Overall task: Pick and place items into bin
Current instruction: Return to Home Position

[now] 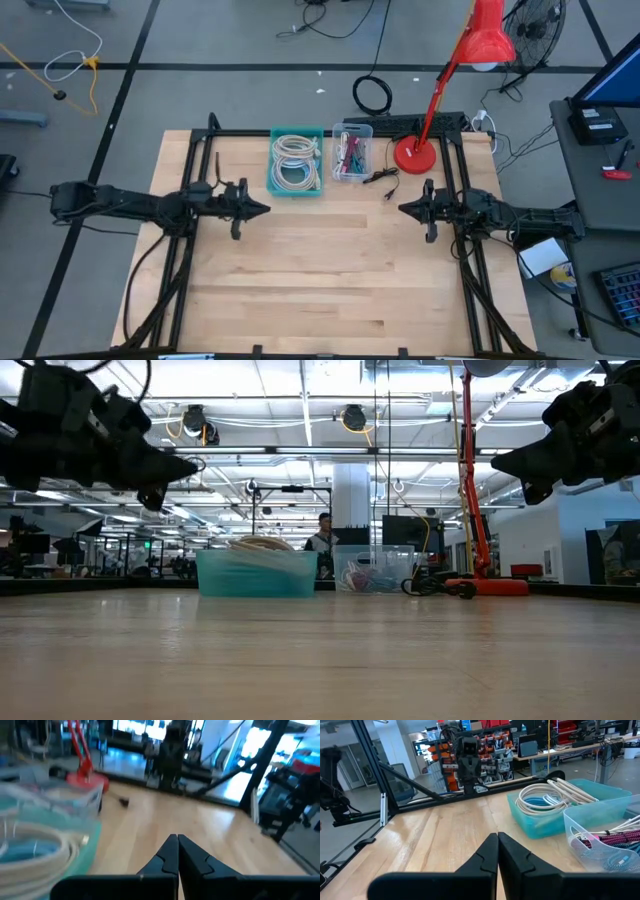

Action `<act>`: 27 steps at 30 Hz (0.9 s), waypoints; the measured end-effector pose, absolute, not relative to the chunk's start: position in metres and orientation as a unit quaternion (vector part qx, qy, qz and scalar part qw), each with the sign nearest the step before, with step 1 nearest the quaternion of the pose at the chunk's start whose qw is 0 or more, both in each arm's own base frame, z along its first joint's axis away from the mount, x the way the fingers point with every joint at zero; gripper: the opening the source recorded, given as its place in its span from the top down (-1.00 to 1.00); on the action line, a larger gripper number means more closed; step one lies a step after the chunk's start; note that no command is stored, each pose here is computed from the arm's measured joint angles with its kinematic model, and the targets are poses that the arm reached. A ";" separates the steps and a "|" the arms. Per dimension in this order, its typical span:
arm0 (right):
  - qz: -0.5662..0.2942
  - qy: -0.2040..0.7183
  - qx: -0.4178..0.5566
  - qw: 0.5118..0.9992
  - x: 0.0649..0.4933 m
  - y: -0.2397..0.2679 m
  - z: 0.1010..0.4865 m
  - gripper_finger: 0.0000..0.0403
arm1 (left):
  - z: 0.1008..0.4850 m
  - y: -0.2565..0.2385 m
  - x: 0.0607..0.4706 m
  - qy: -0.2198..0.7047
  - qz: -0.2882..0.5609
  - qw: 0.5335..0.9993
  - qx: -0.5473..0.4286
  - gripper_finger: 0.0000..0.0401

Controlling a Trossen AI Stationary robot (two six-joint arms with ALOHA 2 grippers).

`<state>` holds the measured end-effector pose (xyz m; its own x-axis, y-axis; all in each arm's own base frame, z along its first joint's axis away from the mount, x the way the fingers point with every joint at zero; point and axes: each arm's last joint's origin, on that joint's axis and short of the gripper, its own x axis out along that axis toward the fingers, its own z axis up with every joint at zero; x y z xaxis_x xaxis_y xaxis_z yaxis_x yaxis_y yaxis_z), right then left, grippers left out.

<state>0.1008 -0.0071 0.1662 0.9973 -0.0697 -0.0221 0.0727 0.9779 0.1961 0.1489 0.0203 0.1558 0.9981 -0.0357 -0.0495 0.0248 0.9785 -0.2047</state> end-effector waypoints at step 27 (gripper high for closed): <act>-0.036 0.007 0.099 0.994 0.101 -0.007 0.166 1.00 | 0.173 -0.005 0.105 -0.021 0.023 0.999 -0.006 1.00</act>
